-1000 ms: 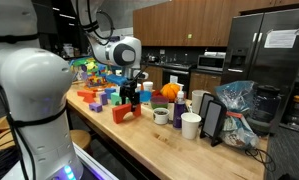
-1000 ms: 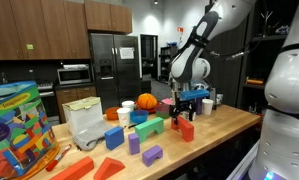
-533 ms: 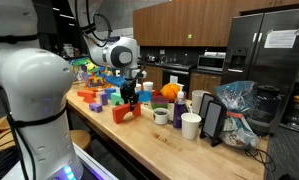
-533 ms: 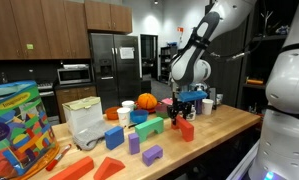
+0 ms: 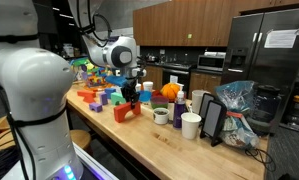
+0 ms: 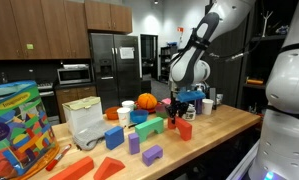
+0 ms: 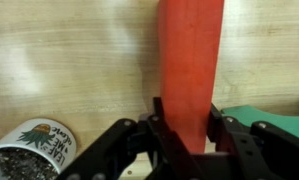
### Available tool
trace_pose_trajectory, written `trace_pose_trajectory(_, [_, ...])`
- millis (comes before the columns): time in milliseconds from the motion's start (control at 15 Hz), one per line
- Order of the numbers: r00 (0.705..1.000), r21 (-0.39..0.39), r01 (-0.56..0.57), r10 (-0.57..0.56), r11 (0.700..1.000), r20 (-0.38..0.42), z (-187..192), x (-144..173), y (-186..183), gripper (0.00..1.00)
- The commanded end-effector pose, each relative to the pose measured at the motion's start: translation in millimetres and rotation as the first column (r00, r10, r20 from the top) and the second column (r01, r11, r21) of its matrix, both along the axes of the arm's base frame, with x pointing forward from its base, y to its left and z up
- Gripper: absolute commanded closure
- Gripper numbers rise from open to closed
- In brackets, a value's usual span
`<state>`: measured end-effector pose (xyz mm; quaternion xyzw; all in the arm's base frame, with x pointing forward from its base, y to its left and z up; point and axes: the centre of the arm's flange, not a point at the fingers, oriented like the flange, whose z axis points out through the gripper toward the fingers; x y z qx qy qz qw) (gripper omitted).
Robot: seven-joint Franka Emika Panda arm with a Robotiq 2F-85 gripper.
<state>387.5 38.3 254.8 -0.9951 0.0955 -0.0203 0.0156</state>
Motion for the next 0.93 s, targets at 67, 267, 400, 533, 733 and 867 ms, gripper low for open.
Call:
trace_pose_trajectory(67, [0.997, -0.089, -0.072, 0.071, 0.993, -0.017, 10.4, -20.5, 2.9, 0.85])
trace_pose_trajectory(267, [0.985, -0.145, -0.174, 0.170, 0.974, -0.043, 24.8, -34.6, 7.4, 0.85])
trace_pose_trajectory(400, [0.978, -0.160, -0.208, 0.199, 0.965, -0.067, 36.6, -41.4, 12.3, 0.85])
trace_pose_trajectory(533, [0.964, -0.175, -0.263, 0.249, 0.949, -0.099, 48.8, -46.7, 15.2, 0.85])
trace_pose_trajectory(733, [0.934, -0.194, -0.351, 0.329, 0.916, -0.138, 63.2, -52.0, 17.2, 0.85])
trace_pose_trajectory(867, [0.909, -0.227, -0.416, 0.393, 0.881, -0.141, 75.7, -54.8, 17.8, 0.85])
